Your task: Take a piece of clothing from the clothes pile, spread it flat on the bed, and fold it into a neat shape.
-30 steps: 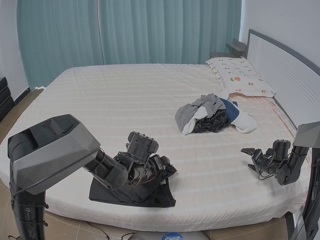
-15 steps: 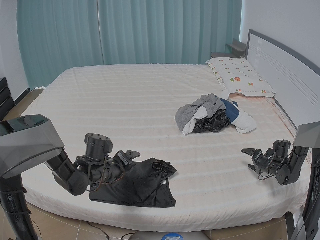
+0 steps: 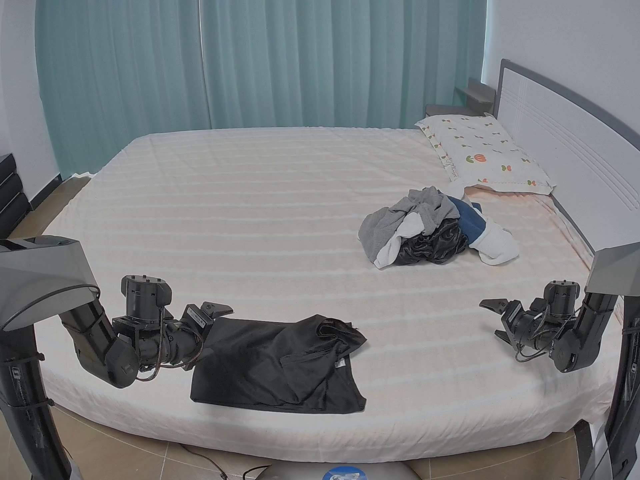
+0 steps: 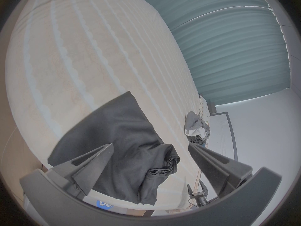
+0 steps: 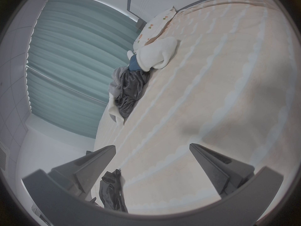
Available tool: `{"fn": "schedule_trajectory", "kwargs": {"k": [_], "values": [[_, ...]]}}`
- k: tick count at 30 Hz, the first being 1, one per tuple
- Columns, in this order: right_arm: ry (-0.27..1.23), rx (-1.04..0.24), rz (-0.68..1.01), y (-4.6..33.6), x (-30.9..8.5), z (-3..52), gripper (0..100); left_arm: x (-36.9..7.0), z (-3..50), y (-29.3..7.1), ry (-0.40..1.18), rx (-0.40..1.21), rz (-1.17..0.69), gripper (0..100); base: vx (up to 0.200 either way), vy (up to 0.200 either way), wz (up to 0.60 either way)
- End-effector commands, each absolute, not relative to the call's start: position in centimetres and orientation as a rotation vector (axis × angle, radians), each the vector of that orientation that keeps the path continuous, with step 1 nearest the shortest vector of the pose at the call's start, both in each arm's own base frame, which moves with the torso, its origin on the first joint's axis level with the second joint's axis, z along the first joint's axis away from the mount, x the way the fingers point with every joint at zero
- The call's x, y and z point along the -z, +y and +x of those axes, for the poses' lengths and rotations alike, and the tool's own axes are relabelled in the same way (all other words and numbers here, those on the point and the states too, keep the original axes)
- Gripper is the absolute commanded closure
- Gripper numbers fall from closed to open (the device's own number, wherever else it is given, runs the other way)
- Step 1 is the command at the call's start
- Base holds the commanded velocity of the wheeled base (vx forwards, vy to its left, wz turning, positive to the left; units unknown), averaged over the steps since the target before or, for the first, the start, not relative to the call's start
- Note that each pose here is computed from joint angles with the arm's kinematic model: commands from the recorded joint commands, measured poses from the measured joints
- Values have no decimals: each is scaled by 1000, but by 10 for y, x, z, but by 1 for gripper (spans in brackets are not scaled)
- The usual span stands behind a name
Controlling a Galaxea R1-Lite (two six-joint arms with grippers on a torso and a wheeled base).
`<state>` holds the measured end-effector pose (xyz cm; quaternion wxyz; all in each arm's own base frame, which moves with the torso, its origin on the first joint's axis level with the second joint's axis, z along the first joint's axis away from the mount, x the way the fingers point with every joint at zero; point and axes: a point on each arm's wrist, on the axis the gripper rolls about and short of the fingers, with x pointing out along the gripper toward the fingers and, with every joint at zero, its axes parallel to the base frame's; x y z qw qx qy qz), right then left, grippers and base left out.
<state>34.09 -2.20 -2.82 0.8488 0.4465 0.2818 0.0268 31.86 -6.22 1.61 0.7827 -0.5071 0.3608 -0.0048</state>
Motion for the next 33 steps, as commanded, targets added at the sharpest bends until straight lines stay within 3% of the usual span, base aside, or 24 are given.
{"fn": "schedule_trajectory", "kwargs": {"k": [1, 13, 14, 19, 23, 29, 33], "values": [[575, -77, 924, -10, 14, 337, 0, -11, 318, -59, 791, -8, -1095, 0, 0, 200, 0], [596, -86, 824, 56, -4, 329, 0, -10, 318, -60, 793, -7, -1088, 0, 0, 200, 0], [598, -124, 797, 78, -12, 321, 0, -10, 318, -60, 794, -5, -1085, 0, 0, 200, 0], [599, -176, 751, 112, -21, 310, 0, -9, 319, -61, 793, -2, -1083, 0, 0, 200, 0], [673, -140, 684, 141, -16, 306, 0, -8, 318, -61, 797, -5, -1081, 0, 0, 200, 0], [694, -143, 644, 157, -11, 300, 0, -8, 319, -61, 793, -8, -1080, 0, 0, 200, 0], [708, -144, 625, 159, -6, 300, 0, -8, 320, -61, 791, -8, -1080, 0, 0, 0, 0]]}}
